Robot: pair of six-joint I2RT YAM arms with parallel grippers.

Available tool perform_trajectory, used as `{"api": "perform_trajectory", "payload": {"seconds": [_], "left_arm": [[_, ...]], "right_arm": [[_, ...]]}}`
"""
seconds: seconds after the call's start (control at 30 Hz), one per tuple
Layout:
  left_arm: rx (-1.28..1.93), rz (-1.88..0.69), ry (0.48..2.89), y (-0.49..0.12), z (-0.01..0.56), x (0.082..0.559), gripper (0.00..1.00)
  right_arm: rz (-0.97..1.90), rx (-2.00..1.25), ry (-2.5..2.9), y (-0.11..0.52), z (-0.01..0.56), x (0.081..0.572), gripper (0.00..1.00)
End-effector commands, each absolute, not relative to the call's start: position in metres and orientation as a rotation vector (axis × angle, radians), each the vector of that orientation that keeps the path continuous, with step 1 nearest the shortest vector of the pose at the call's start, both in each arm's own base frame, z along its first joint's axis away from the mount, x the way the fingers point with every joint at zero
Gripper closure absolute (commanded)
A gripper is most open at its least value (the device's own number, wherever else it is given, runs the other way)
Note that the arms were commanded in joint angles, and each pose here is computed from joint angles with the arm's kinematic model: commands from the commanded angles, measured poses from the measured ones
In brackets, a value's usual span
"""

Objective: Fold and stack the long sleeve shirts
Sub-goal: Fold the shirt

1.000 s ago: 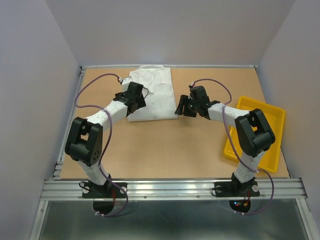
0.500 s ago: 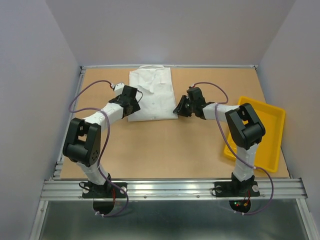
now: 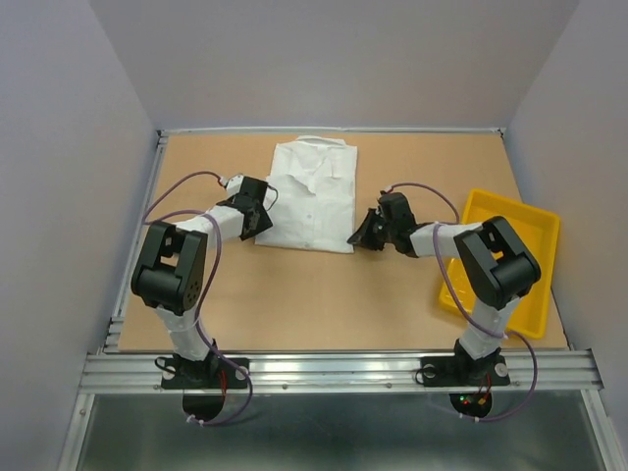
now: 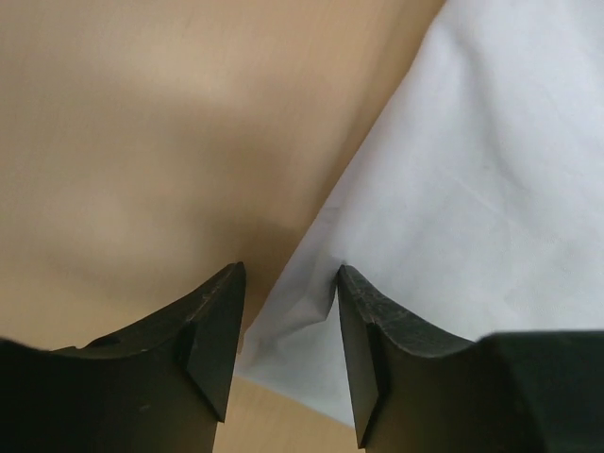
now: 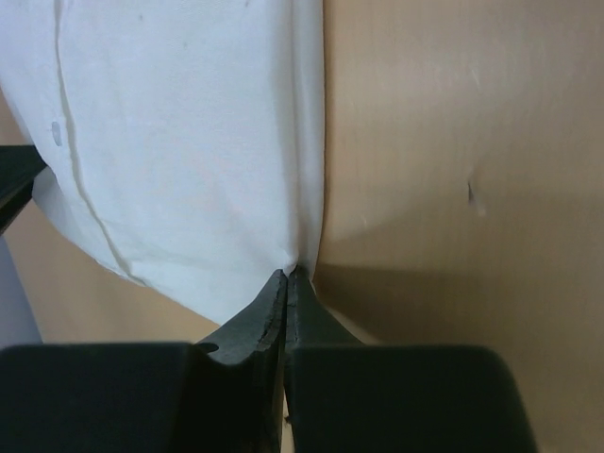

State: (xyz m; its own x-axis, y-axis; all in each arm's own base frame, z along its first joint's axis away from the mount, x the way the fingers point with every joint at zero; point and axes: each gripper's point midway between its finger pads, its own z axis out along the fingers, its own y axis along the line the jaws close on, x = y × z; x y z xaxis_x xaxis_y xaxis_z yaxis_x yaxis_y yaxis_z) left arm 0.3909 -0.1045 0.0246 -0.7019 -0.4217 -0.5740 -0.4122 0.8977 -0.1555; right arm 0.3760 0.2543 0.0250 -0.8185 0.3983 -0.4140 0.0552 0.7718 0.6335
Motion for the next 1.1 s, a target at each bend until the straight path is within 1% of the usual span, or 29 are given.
{"api": "perform_trajectory", "payload": {"seconds": [0.0,0.03,0.1,0.13,0.17,0.23,0.3,0.33,0.37,0.4,0.43,0.47,0.5,0.53,0.6,0.63,0.7,0.73,0.8,0.83,0.9,0.97,1.03,1.07], "left_arm": [[-0.608,-0.130,2.576,-0.120,0.004,0.334,0.47],[-0.601,-0.141,2.586,-0.122,0.003,0.325,0.47],[-0.597,-0.169,2.609,-0.127,0.001,0.304,0.47],[-0.590,-0.190,2.628,-0.131,-0.001,0.283,0.47],[-0.585,-0.205,2.639,-0.134,-0.003,0.272,0.47],[-0.590,-0.262,2.648,-0.141,-0.002,0.247,0.47],[-0.542,-0.319,2.657,-0.154,0.002,0.229,0.46],[-0.541,-0.342,2.661,-0.155,0.002,0.221,0.41],[-0.531,-0.396,2.619,-0.160,0.016,0.223,0.38],[-0.525,-0.417,2.591,-0.161,0.025,0.226,0.33],[-0.518,-0.452,2.533,-0.162,0.043,0.232,0.31],[-0.497,-0.455,2.469,-0.162,0.062,0.244,0.28],[-0.485,-0.440,2.450,-0.158,0.067,0.245,0.27],[-0.468,-0.457,2.391,-0.161,0.091,0.257,0.26],[-0.419,-0.421,2.321,-0.158,0.112,0.273,0.27],[-0.408,-0.434,2.280,-0.162,0.127,0.286,0.28],[-0.379,-0.429,2.256,-0.165,0.136,0.301,0.31],[-0.367,-0.418,2.245,-0.167,0.139,0.315,0.34],[-0.357,-0.411,2.237,-0.170,0.140,0.329,0.40],[-0.360,-0.394,2.235,-0.170,0.137,0.344,0.41],[-0.355,-0.387,2.247,-0.174,0.129,0.363,0.46],[-0.334,-0.375,2.258,-0.177,0.122,0.375,0.48],[-0.310,-0.383,2.262,-0.185,0.120,0.386,0.49],[-0.297,-0.367,2.290,-0.187,0.105,0.391,0.49]], "right_arm": [[0.844,0.343,2.498,0.240,0.016,0.330,0.99],[0.847,0.352,2.512,0.233,0.015,0.313,0.99],[0.869,0.368,2.523,0.228,0.018,0.295,0.99],[0.875,0.370,2.546,0.225,0.016,0.282,0.99],[0.881,0.372,2.550,0.223,0.019,0.273,0.99],[0.905,0.362,2.564,0.217,0.024,0.247,0.95],[0.944,0.341,2.550,0.215,0.035,0.231,0.80],[0.963,0.314,2.546,0.215,0.041,0.226,0.73],[0.953,0.304,2.550,0.212,0.044,0.223,0.58],[0.949,0.255,2.511,0.211,0.062,0.225,0.51],[0.896,0.255,2.515,0.204,0.066,0.225,0.47],[0.891,0.207,2.454,0.206,0.088,0.237,0.41],[0.866,0.218,2.454,0.202,0.089,0.236,0.39],[0.858,0.182,2.386,0.204,0.116,0.250,0.39],[0.881,0.133,2.323,0.212,0.143,0.264,0.38],[0.909,0.107,2.297,0.222,0.161,0.277,0.39],[0.944,0.061,2.278,0.237,0.176,0.293,0.40],[0.995,0.022,2.247,0.252,0.192,0.309,0.41],[1.068,-0.005,2.211,0.269,0.202,0.323,0.41],[1.131,-0.035,2.140,0.281,0.218,0.333,0.42],[1.207,-0.029,2.102,0.300,0.225,0.355,0.43],[1.284,-0.047,2.038,0.317,0.234,0.371,0.44],[1.353,-0.008,2.041,0.333,0.219,0.388,0.44],[1.400,-0.026,1.975,0.339,0.227,0.394,0.45]]}}
